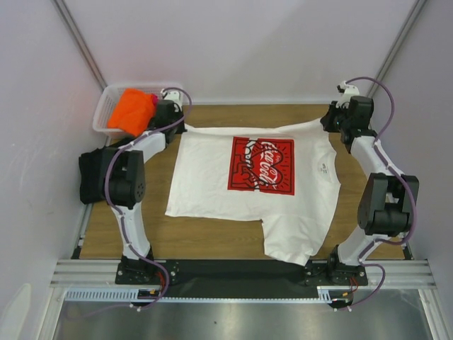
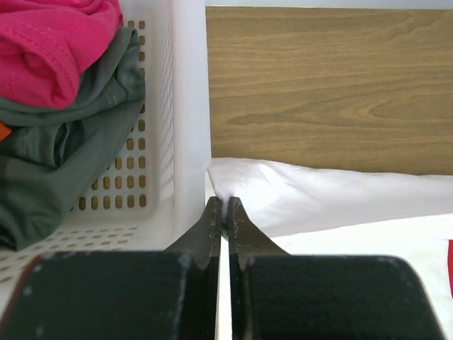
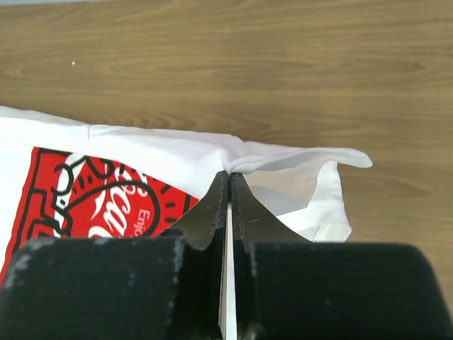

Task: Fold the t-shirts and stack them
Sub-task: Fold the tshirt

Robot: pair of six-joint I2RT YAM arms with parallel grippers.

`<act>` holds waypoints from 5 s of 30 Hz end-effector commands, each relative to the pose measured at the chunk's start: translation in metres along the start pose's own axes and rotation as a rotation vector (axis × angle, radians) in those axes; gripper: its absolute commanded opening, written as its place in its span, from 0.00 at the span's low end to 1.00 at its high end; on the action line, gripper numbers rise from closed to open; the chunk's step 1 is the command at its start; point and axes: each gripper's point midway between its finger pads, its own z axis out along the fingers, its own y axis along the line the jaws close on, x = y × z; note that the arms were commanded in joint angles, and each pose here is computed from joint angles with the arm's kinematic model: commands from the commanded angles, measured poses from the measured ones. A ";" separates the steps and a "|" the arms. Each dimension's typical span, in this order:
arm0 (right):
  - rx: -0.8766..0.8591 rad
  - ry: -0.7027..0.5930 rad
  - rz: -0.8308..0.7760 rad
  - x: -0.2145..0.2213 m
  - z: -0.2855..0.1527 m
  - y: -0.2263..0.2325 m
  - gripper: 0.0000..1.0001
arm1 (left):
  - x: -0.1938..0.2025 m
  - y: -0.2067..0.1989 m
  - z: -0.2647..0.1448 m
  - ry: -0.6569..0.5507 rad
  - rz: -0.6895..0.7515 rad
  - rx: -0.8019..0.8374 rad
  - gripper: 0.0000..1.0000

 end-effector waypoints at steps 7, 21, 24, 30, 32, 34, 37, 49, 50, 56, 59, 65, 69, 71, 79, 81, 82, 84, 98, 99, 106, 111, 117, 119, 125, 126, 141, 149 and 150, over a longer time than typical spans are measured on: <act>0.030 0.006 0.029 0.013 -0.032 0.001 0.00 | -0.012 0.014 -0.035 -0.017 0.065 -0.018 0.00; 0.055 0.100 0.049 0.056 -0.071 0.005 0.00 | 0.023 0.022 -0.046 0.077 0.114 -0.030 0.01; 0.042 0.113 0.047 0.059 -0.076 0.009 0.00 | 0.024 0.022 -0.045 0.078 0.114 -0.033 0.00; 0.049 0.174 0.048 0.082 -0.082 0.008 0.00 | 0.026 0.022 -0.042 0.083 0.111 -0.029 0.00; 0.051 0.178 0.047 0.086 -0.084 0.008 0.00 | 0.028 0.023 -0.042 0.089 0.113 -0.034 0.00; 0.042 0.196 0.051 0.091 -0.086 0.010 0.00 | 0.029 0.022 -0.042 0.090 0.116 -0.033 0.00; 0.037 0.238 0.057 0.103 -0.087 0.011 0.00 | 0.038 0.024 -0.044 0.123 0.116 -0.036 0.00; 0.048 0.323 0.019 0.130 -0.088 0.017 0.00 | 0.048 0.027 -0.047 0.148 0.117 -0.045 0.00; 0.047 0.327 0.016 0.131 -0.088 0.017 0.00 | 0.049 0.026 -0.047 0.148 0.117 -0.042 0.00; 0.058 0.363 0.011 0.142 -0.091 0.018 0.00 | 0.049 0.025 -0.047 0.150 0.118 -0.034 0.00; 0.062 0.357 0.007 0.141 -0.091 0.017 0.00 | 0.049 0.025 -0.050 0.149 0.118 -0.034 0.00; 0.055 0.360 0.011 0.141 -0.091 0.019 0.00 | 0.052 0.025 -0.053 0.159 0.117 -0.036 0.00; 0.053 0.344 0.006 0.135 -0.095 0.020 0.00 | 0.052 0.026 -0.055 0.159 0.117 -0.038 0.00; 0.060 0.333 0.009 0.132 -0.098 0.018 0.00 | 0.052 0.026 -0.055 0.159 0.118 -0.038 0.00; 0.104 0.302 0.006 0.121 -0.105 0.003 0.00 | 0.051 0.023 -0.068 0.136 0.110 -0.020 0.00; 0.096 0.302 0.004 0.120 -0.105 0.004 0.00 | 0.055 0.024 -0.069 0.140 0.106 -0.024 0.00; 0.090 0.309 0.004 0.121 -0.104 0.005 0.00 | 0.057 0.024 -0.070 0.146 0.105 -0.024 0.00; 0.080 0.321 0.005 0.123 -0.104 0.007 0.00 | 0.061 0.022 -0.071 0.158 0.103 -0.014 0.00; 0.069 0.366 0.015 0.139 -0.108 0.015 0.00 | 0.080 0.022 -0.080 0.201 0.096 -0.007 0.00; 0.067 0.367 0.014 0.139 -0.108 0.015 0.00 | 0.081 0.022 -0.081 0.207 0.094 -0.008 0.01; -0.014 0.346 0.037 0.108 -0.110 0.035 0.69 | 0.069 0.028 -0.085 0.185 0.089 -0.052 0.71; 0.022 0.247 0.057 0.067 -0.119 0.033 0.97 | 0.038 0.021 -0.103 0.119 0.064 -0.033 0.88; 0.049 0.258 0.239 0.058 -0.089 0.033 1.00 | 0.007 -0.020 -0.119 0.047 0.054 0.033 0.90; 0.058 0.277 0.256 0.066 -0.075 0.037 0.99 | 0.008 -0.035 -0.116 0.056 0.042 0.038 0.91; 0.119 0.389 0.344 0.108 -0.029 0.047 0.97 | 0.025 -0.107 -0.107 0.105 -0.073 0.136 0.91; 0.086 0.408 0.333 0.118 -0.020 0.056 0.97 | 0.033 -0.121 -0.107 0.125 -0.062 0.157 0.90; 0.102 0.469 0.044 0.139 0.035 0.031 0.93 | 0.050 -0.124 -0.122 0.157 -0.043 0.140 1.00; 0.027 0.508 0.039 0.148 0.031 0.049 0.81 | 0.051 -0.122 -0.124 0.161 -0.042 0.126 1.00; 0.023 0.508 0.038 0.149 0.031 0.050 0.80 | 0.053 -0.121 -0.123 0.165 -0.041 0.124 1.00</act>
